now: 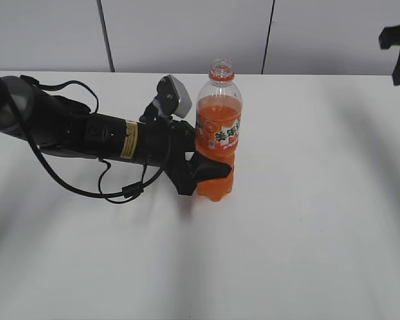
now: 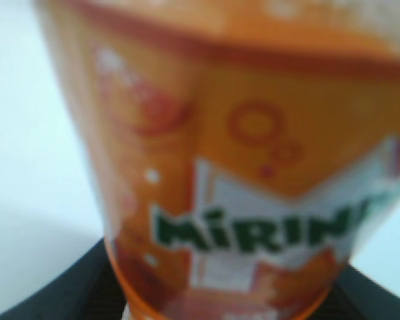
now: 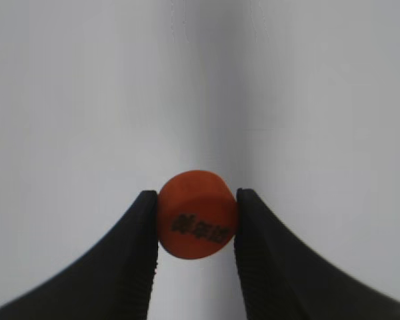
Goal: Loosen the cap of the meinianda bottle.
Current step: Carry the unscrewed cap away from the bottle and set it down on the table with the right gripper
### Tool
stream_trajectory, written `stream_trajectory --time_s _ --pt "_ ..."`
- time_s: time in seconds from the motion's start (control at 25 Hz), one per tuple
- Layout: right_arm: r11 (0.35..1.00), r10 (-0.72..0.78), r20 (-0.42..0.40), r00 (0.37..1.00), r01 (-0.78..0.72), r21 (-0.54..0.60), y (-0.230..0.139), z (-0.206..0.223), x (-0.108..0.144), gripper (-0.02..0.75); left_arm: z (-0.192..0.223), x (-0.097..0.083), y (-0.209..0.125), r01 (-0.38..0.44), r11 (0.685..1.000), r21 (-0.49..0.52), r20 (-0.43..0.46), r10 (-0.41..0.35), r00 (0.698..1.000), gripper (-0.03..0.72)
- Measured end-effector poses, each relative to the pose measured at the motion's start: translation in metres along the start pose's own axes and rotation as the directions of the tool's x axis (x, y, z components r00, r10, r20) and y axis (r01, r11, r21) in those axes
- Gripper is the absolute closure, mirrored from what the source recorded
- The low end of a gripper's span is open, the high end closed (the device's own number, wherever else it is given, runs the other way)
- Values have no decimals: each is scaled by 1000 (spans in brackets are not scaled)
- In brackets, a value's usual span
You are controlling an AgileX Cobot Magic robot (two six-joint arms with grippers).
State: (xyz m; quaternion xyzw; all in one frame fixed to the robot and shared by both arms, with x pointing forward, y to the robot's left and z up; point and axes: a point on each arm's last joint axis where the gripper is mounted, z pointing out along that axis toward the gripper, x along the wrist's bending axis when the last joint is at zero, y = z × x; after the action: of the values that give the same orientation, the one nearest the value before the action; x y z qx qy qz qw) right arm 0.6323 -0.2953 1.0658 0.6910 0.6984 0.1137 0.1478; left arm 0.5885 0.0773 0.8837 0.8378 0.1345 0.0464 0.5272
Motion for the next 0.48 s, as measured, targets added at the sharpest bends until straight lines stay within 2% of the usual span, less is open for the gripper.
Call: stream_trajectory --time_s 0.28,0.48 --pt "999 17 -80 997 -14 39 -50 70 11 468 0 0 0 0 1000 0 0 0 1000 278" --pt "999 19 -88 996 -15 39 -81 98 13 468 0 0 0 0 1000 0 0 0 1000 278"
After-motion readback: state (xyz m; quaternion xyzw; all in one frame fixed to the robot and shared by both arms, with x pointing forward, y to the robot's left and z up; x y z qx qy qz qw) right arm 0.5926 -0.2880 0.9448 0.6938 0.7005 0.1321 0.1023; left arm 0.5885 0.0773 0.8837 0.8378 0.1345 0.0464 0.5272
